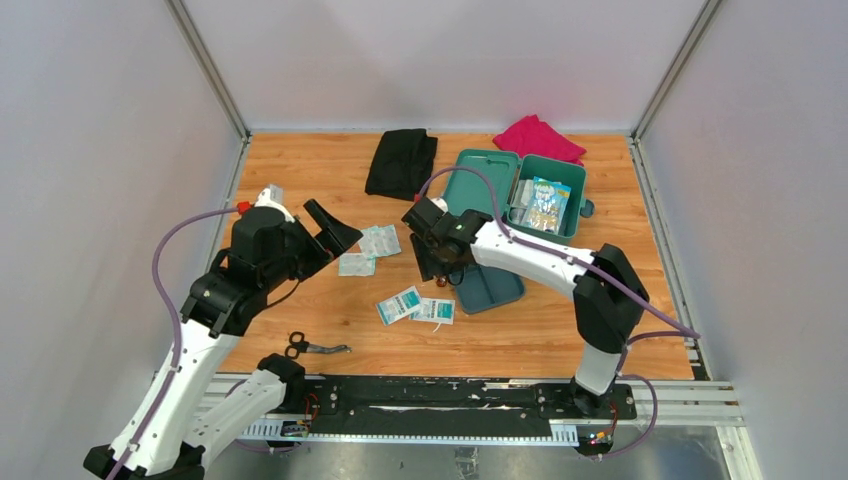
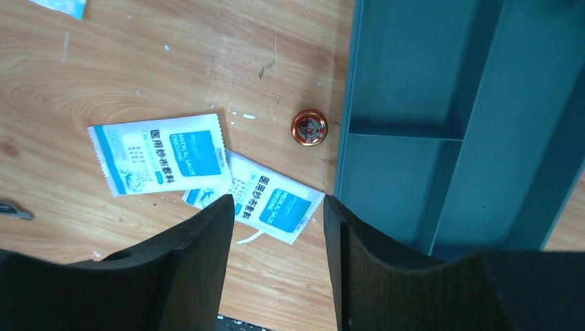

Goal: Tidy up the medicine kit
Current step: Pick up the medical item at the center of the board.

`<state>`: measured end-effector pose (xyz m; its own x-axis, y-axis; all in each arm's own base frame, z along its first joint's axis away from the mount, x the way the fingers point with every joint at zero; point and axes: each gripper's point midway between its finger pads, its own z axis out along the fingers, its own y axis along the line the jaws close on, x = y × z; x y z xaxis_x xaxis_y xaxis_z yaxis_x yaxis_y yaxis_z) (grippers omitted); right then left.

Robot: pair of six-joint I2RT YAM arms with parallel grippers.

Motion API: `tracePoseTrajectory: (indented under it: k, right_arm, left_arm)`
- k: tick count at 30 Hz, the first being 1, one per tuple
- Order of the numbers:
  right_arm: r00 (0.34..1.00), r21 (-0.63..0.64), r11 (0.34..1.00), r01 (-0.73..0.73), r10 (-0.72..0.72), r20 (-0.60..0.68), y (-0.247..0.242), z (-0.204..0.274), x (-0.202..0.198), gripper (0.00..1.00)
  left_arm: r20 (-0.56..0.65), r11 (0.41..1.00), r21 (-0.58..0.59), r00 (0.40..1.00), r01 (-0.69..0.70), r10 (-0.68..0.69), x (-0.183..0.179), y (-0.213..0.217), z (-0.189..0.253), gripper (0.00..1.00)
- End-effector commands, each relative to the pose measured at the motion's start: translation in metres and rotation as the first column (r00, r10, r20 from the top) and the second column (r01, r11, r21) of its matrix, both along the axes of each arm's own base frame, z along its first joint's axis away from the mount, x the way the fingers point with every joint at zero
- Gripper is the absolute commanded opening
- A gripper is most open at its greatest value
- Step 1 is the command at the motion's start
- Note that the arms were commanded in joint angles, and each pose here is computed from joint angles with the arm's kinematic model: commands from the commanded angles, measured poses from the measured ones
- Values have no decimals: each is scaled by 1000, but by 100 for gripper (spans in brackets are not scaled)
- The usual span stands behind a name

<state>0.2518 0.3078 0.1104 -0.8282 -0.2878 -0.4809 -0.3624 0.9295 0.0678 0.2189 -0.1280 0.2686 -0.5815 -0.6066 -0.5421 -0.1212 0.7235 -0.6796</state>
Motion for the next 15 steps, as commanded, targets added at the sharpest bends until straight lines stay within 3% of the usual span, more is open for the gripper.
tracePoseTrajectory:
  k: [1, 9, 15]
  right_arm:
    - [999, -34, 999, -18, 17, -36, 8, -16, -3, 55]
    - [994, -56, 998, -29, 23, -105, 13, -50, 1, 52]
    - [990, -52, 999, -17, 9, -141, 6, -61, 5, 41]
  left_arm:
    - [-34, 993, -104, 998, -59, 56, -2, -3, 19, 100]
    - [-74, 991, -107, 994, -86, 78, 26, -14, 28, 100]
    - [-60, 986, -162, 997, -50, 41, 42, -31, 29, 100]
